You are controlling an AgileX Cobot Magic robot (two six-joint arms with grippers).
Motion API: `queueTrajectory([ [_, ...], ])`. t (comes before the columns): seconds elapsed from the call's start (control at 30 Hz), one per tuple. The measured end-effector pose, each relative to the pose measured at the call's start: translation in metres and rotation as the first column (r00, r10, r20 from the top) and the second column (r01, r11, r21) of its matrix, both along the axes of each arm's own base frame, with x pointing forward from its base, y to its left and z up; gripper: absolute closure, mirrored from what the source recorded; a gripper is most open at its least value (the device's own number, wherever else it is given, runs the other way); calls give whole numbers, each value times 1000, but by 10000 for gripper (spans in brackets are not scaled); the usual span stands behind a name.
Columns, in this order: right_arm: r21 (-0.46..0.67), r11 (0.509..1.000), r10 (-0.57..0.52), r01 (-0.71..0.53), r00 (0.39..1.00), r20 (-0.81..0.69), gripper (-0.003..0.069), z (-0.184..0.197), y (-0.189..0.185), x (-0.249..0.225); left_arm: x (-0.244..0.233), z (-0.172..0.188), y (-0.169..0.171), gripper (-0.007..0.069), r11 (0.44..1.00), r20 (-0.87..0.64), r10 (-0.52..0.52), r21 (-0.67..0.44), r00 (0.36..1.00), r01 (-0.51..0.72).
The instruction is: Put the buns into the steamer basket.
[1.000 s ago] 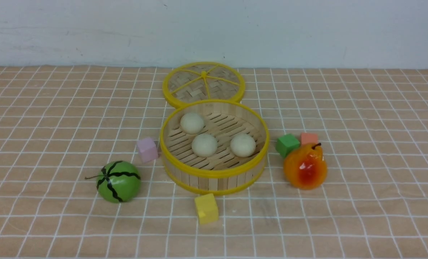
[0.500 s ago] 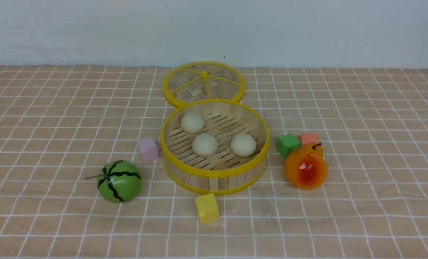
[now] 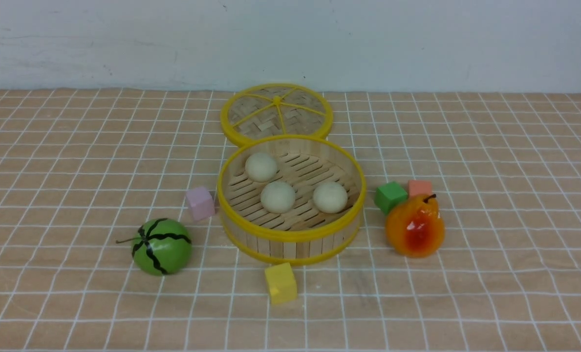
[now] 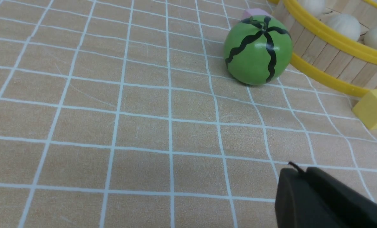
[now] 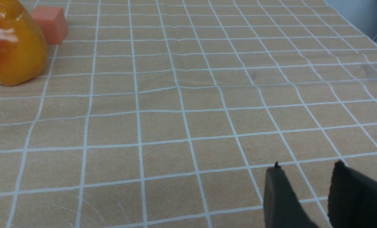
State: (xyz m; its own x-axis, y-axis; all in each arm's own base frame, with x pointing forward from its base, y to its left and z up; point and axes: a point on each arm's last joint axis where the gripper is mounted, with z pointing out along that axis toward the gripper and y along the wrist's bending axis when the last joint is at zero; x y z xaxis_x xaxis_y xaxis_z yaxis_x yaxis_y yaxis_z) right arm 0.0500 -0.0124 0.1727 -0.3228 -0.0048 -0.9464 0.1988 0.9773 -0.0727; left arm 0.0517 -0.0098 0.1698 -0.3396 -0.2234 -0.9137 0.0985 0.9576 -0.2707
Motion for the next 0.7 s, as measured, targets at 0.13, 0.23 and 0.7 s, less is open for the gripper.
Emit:
queueTrajectory([
  [0.13,0,1000,0,0,1000,0,418,0,0,0,0,0,0,593,1000,0,0,0,1000,0],
  [0.23,0,1000,0,0,1000,0,418,0,0,0,0,0,0,589,1000,0,0,0,1000,0],
  [0.7,0,1000,0,0,1000,0,418,0,0,0,0,0,0,587,1000,0,0,0,1000,0],
])
